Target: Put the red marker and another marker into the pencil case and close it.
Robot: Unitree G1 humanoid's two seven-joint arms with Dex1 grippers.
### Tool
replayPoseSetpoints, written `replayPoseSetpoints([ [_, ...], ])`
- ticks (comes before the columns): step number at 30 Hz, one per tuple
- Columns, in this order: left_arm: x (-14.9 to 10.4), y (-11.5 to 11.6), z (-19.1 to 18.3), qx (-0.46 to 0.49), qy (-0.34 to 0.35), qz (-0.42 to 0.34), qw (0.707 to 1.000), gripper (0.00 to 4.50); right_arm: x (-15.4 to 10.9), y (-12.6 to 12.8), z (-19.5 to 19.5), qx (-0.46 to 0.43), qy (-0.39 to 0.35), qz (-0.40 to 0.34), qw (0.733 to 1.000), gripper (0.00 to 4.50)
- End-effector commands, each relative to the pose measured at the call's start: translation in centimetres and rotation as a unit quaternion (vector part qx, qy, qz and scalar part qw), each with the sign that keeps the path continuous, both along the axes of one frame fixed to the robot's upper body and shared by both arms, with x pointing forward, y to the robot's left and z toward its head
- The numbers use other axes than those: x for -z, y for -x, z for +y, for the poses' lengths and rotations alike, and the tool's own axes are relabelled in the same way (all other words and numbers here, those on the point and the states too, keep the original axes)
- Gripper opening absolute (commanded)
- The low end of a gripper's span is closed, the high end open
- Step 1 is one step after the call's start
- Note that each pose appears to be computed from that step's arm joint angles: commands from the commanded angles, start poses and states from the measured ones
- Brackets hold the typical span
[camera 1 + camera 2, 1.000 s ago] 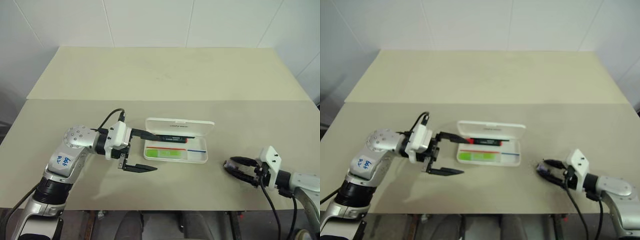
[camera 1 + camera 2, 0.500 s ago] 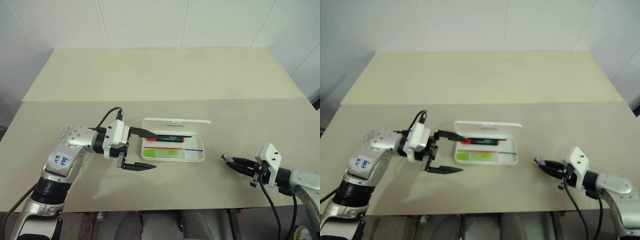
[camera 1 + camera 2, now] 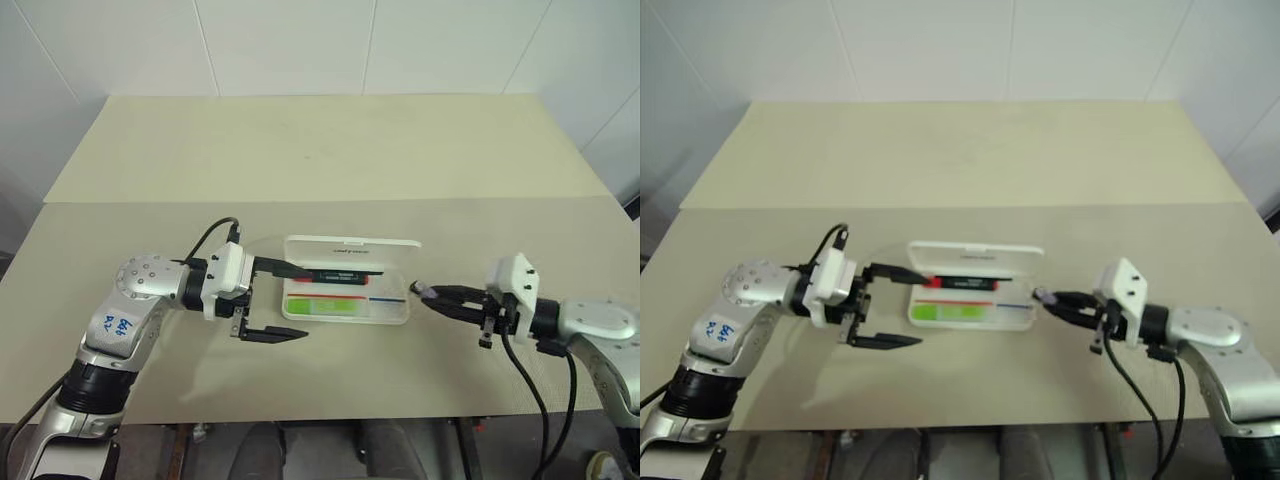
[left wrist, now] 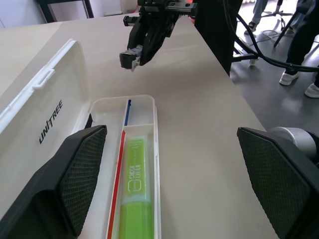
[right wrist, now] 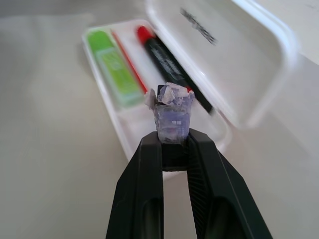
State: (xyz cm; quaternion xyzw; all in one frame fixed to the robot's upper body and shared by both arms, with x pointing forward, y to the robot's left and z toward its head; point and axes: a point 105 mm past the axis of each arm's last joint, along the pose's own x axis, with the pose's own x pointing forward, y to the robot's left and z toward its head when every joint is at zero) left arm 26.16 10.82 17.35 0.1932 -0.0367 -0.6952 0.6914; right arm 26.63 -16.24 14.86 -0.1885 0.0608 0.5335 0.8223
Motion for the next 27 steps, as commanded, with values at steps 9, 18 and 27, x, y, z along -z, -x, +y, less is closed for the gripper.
replayPoseSetpoints([
  [9,-0.7,0.6,0.0,0.005,-0.005,-0.026,1.000,4.50,2.0,-2.4,1.7,-0.080,0.048,0.005,0.996,0.32],
  [18,-0.9,0.7,0.1,-0.003,-0.005,-0.030,1.000,4.50,2.9,-3.1,1.2,-0.099,0.066,0.024,0.993,0.32],
  [27,-1.0,0.8,0.2,-0.005,-0.006,-0.030,1.000,4.50,1.7,-3.5,2.1,-0.097,0.046,-0.007,0.994,3.42],
])
